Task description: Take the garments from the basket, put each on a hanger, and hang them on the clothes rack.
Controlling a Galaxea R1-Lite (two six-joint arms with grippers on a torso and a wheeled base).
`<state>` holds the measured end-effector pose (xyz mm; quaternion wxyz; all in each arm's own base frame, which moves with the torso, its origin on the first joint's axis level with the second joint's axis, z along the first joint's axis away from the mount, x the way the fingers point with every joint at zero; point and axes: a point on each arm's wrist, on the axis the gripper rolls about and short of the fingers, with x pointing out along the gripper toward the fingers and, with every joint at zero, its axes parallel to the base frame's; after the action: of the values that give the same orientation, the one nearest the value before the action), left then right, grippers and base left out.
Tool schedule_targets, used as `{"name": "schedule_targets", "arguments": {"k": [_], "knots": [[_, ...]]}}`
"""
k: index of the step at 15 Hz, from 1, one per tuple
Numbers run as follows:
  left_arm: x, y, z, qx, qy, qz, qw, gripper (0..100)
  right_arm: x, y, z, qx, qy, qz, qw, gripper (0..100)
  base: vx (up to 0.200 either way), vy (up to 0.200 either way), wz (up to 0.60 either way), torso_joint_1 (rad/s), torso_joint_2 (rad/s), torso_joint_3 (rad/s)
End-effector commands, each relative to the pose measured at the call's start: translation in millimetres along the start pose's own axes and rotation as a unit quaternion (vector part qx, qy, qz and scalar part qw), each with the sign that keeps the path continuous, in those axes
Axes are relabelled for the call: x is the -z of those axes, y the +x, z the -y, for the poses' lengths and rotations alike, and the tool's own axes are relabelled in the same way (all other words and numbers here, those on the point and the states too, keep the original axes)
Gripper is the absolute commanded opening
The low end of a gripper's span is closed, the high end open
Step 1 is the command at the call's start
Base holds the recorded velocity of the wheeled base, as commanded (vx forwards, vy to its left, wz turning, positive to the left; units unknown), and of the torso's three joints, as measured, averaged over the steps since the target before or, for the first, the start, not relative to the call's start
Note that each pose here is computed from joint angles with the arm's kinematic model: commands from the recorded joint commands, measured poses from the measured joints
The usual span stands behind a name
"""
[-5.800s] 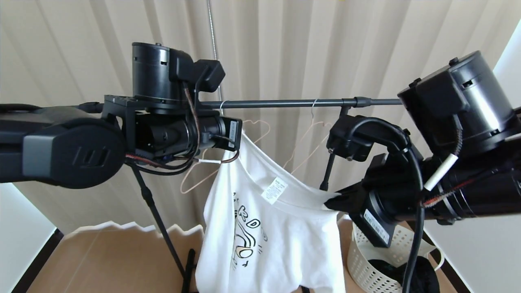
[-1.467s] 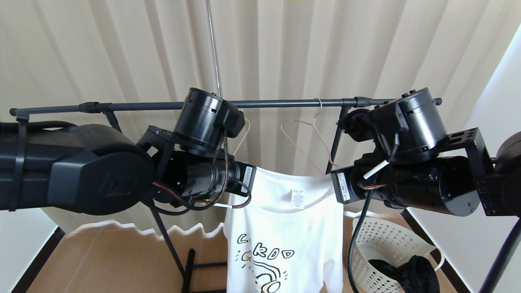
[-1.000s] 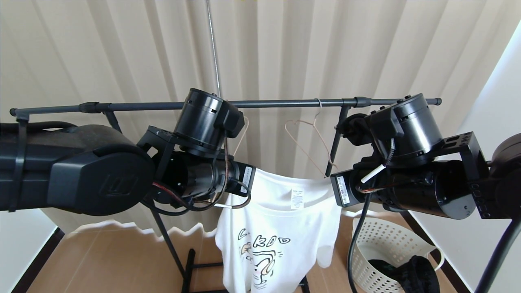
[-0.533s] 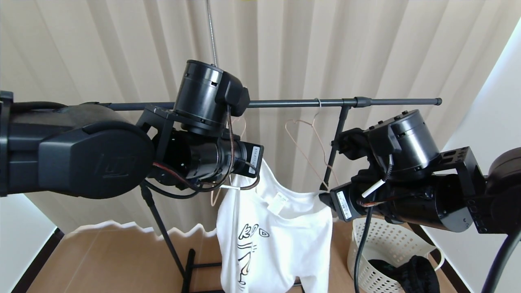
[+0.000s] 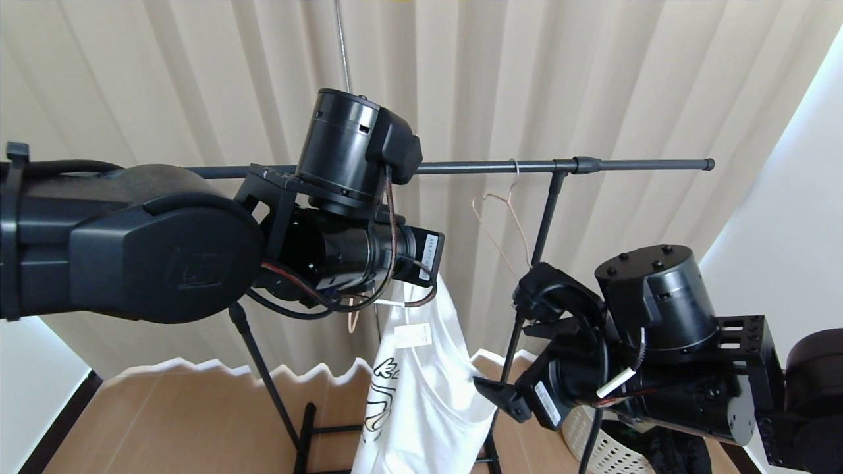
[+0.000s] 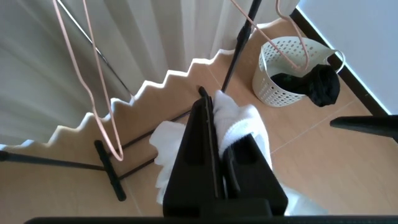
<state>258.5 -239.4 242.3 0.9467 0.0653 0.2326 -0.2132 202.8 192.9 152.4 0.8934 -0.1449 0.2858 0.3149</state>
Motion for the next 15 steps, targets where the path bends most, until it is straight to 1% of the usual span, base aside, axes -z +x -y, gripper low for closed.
{"name": "schedule_targets", "arguments": {"k": [1,3,4,6,9,11,13,14,15], "knots": [[-0.5,-0.7,-0.1,0.000,0.001,0.001,1.0000,0,14.6,1.0,-2.3,-0.030,-0.020,-0.003,0.9993,100,0.000,0.000,0.00,0.000,0.00,0.000],[-0.5,-0.7,-0.2,-0.001,0.006,0.001,1.0000,0,17.0,-2.6,-2.7,-0.063,-0.033,0.019,0.9973,100,0.000,0.000,0.00,0.000,0.00,0.000],[-0.1,-0.5,-0.4,-0.007,0.007,0.001,1.0000,0,14.2,-1.5,-2.5,-0.065,-0.031,0.029,0.9970,100,0.000,0.000,0.00,0.000,0.00,0.000],[1.3,-0.3,0.0,-0.007,0.011,-0.001,0.9999,0,10.8,5.2,0.8,-0.058,-0.023,0.041,0.9972,100,0.000,0.000,0.00,0.000,0.00,0.000],[5.0,-6.2,-2.7,-0.006,0.027,-0.005,0.9996,0,11.6,10.7,16.4,-0.042,-0.005,0.053,0.9977,100,0.000,0.000,0.00,0.000,0.00,0.000],[5.7,-12.8,-4.6,-0.002,0.049,-0.003,0.9988,0,12.6,14.1,21.3,-0.073,0.000,0.051,0.9960,100,0.000,0.000,0.00,0.000,0.00,0.000],[4.2,-15.2,-4.7,0.008,0.060,0.000,0.9982,0,12.7,15.6,22.7,-0.086,0.002,0.054,0.9948,100,0.000,0.000,0.00,0.000,0.00,0.000],[3.4,-16.9,-4.7,0.017,0.062,0.002,0.9980,0,12.7,14.8,23.9,-0.113,0.001,0.069,0.9911,100,0.000,0.000,0.00,0.000,0.00,0.000],[3.7,-17.7,-4.9,0.019,0.062,0.001,0.9979,0,16.1,14.4,25.4,-0.136,0.001,0.076,0.9877,100,0.000,0.000,0.00,0.000,0.00,0.000]]}}
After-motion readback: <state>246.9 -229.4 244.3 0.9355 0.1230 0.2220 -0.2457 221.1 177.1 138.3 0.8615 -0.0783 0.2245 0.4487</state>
